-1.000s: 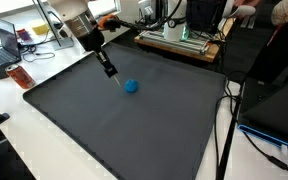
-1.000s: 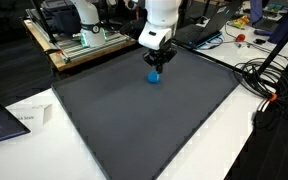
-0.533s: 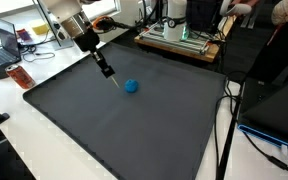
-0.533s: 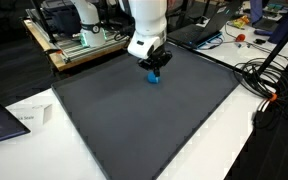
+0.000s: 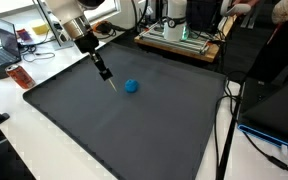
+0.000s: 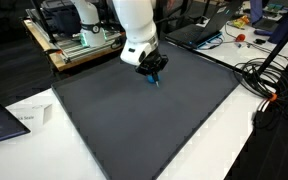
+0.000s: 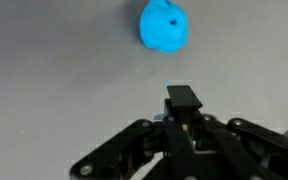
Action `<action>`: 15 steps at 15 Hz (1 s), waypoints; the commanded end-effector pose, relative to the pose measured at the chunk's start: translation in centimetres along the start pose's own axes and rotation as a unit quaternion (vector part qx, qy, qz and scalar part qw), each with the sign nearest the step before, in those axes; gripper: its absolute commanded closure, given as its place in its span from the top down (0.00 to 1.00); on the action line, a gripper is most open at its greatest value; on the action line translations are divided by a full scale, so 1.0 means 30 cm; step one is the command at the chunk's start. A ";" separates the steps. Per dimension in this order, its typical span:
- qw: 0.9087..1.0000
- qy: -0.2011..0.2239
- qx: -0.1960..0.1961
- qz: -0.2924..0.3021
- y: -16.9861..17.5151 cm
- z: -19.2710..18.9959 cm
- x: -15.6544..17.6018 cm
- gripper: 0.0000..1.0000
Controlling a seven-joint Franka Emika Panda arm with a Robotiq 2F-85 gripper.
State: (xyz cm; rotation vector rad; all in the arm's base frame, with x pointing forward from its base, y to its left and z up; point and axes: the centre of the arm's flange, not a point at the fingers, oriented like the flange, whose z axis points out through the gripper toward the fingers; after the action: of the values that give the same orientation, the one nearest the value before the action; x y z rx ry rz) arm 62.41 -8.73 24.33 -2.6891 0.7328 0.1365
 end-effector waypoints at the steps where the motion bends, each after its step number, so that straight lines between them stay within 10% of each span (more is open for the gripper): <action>1: 0.999 0.004 0.038 -0.013 0.064 0.040 -0.035 0.03; 15: 0.990 0.031 0.137 -0.021 0.189 0.177 -0.101 0.03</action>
State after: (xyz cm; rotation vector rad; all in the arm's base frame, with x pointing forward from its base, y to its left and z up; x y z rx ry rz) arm 58.35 -10.43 19.61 -2.4908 0.6724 -0.0149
